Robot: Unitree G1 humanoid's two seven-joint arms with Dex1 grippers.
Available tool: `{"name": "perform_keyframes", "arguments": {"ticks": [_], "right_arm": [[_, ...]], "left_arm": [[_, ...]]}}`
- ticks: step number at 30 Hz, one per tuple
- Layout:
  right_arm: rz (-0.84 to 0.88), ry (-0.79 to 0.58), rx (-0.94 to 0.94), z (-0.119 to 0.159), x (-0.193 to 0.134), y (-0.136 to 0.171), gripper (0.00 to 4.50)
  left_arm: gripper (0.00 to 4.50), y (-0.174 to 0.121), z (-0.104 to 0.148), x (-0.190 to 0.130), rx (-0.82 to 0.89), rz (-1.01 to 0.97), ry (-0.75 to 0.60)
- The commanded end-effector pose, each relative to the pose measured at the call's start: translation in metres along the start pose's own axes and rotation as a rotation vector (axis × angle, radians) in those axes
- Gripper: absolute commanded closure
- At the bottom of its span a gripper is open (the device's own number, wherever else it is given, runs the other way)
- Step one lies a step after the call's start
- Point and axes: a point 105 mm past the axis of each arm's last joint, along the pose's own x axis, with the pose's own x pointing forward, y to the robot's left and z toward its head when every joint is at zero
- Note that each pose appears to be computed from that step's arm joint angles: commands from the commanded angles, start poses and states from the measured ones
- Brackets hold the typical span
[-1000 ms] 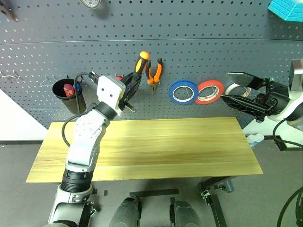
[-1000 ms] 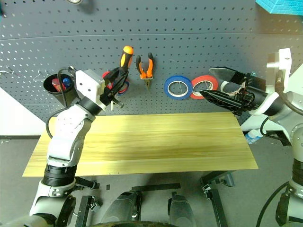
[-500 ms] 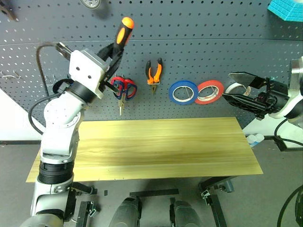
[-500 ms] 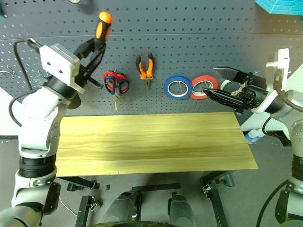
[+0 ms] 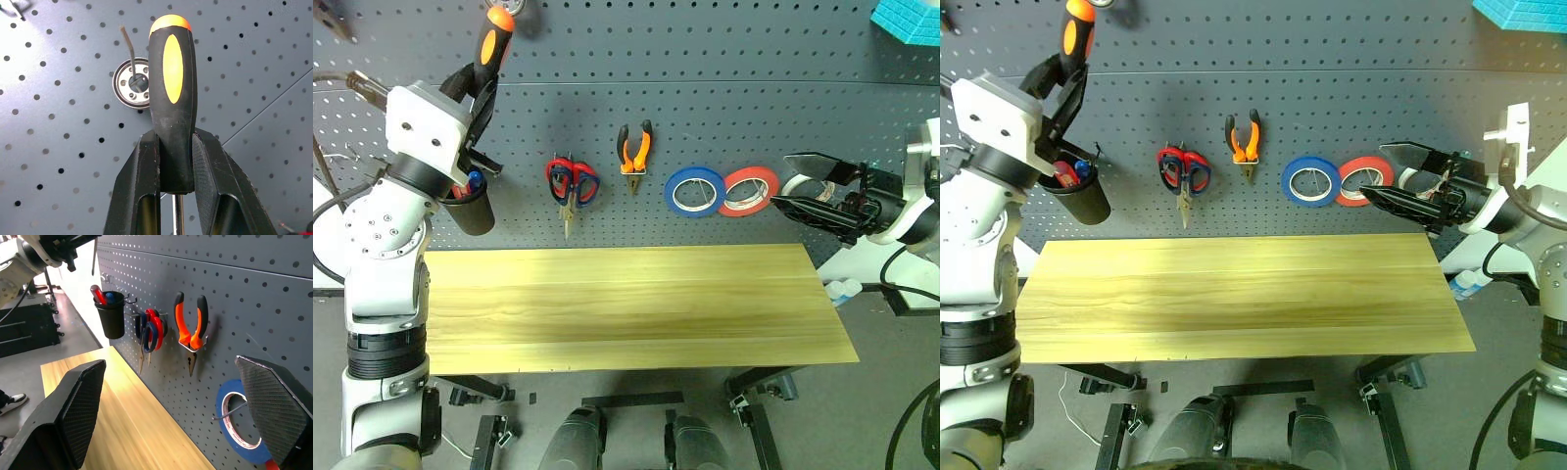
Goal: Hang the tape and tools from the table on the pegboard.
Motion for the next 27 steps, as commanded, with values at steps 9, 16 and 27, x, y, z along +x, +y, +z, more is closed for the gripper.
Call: {"name": "perform_keyframes", "arguments": {"ticks": [9, 16, 27], "right_arm": [[-0.018, -0.007, -0.056, 0.012, -0.005, -0.002, 0.0], [-0.026, -0.006, -0.053, 0.011, -0.005, -0.002, 0.0], [-0.022, -0.014, -0.06, 0.018, -0.009, 0.004, 0.0]], "left_arm": [[3.98, 0.051, -0.017, -0.016, 0.086, 0.162, 0.025], [3.98, 0.061, -0.041, -0.025, -0.028, 0.229, 0.056], [3.98, 0.049, -0.068, -0.019, -0.149, 0.203, 0.052]]}}
